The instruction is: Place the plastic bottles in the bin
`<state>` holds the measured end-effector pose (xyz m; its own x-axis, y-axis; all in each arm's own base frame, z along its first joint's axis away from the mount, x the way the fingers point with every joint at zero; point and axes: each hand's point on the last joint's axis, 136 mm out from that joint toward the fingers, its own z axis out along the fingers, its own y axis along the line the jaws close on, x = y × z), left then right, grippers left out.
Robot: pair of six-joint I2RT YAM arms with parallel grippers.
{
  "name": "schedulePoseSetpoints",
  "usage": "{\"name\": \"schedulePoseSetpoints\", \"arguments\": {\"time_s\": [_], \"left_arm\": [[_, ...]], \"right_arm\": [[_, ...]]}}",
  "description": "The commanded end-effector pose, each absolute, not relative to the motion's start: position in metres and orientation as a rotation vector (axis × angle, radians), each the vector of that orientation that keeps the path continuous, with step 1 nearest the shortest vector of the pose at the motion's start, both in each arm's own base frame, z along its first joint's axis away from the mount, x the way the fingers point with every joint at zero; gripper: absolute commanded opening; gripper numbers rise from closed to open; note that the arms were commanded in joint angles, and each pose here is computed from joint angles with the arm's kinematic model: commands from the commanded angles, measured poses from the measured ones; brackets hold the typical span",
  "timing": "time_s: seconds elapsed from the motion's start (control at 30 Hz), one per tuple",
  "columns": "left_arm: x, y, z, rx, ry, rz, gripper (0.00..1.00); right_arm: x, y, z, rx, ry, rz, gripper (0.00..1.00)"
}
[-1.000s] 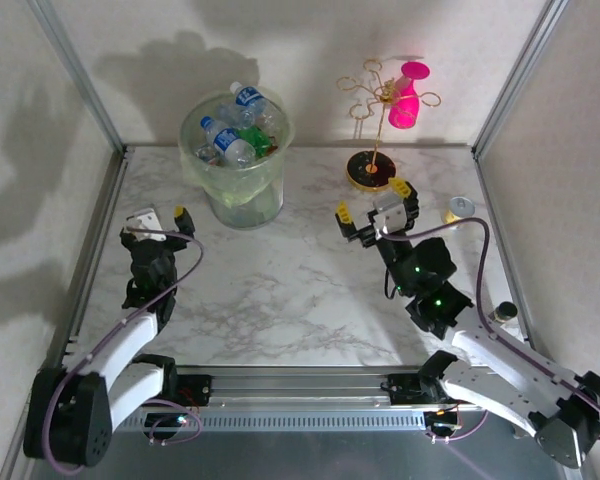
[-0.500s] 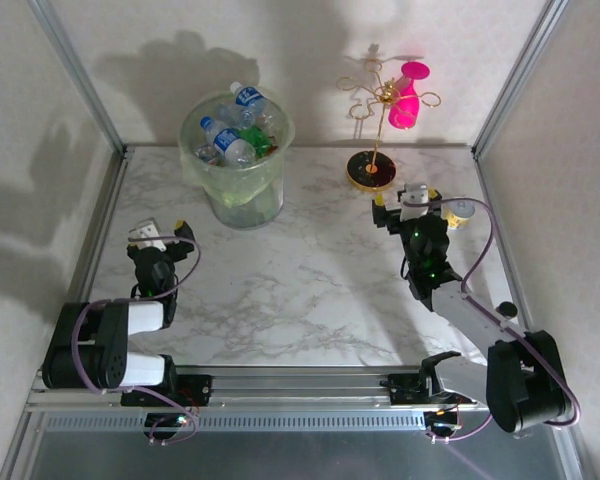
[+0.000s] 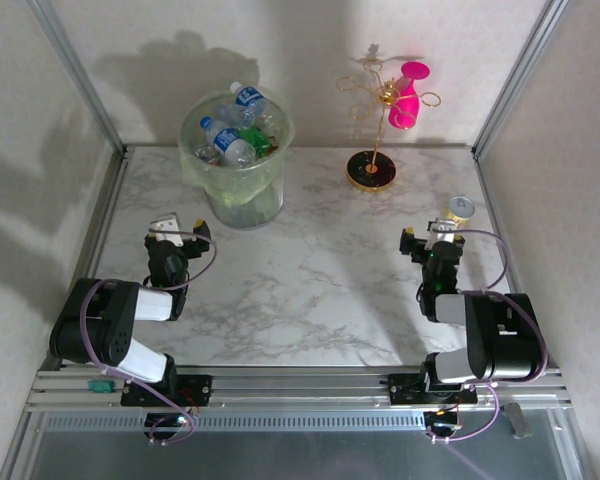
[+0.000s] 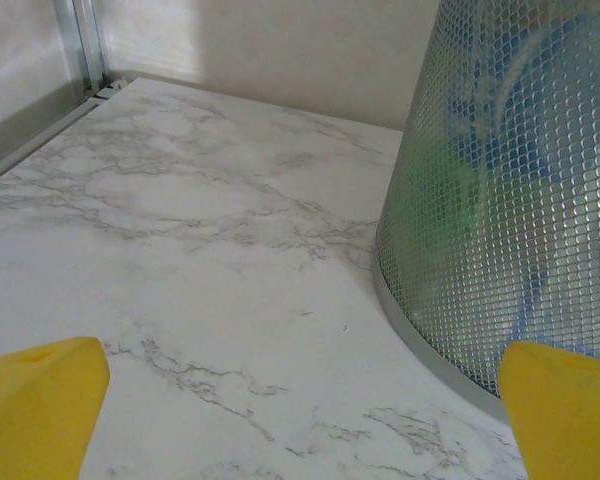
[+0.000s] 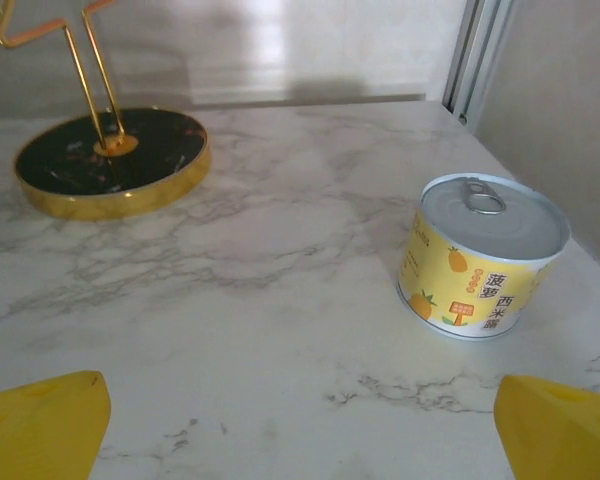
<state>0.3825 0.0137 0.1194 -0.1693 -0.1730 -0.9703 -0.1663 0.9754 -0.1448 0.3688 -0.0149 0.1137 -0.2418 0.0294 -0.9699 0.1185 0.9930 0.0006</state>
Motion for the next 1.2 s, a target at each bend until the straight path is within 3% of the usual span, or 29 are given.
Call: {"name": "schedulePoseSetpoints", "arguments": {"time_s": [0.0, 0.23, 0.37, 0.6, 1.17], "left_arm": [[0.387, 0.011, 0.131, -0.235, 1.710, 0.020, 0.99], [0.385, 0.012, 0.131, -0.242, 1.704, 0.037, 0.99], [0.350, 0.045, 0.139, -0.456, 1.542, 0.157, 0.99], [0.368, 0.028, 0.131, -0.347, 1.629, 0.098, 0.99], [0.368, 0.028, 0.132, -0.347, 1.626, 0.094, 0.99]], "right_arm": [[0.367, -0.011, 0.131, 0.104, 1.675, 0.045, 0.99], [0.373, 0.006, 0.125, -0.007, 1.691, 0.092, 0.99], [0.374, 0.003, 0.124, 0.020, 1.696, 0.079, 0.99], [0.375, 0.002, 0.123, 0.023, 1.702, 0.066, 0.99], [0.375, 0.001, 0.124, 0.021, 1.700, 0.074, 0.99]]}}
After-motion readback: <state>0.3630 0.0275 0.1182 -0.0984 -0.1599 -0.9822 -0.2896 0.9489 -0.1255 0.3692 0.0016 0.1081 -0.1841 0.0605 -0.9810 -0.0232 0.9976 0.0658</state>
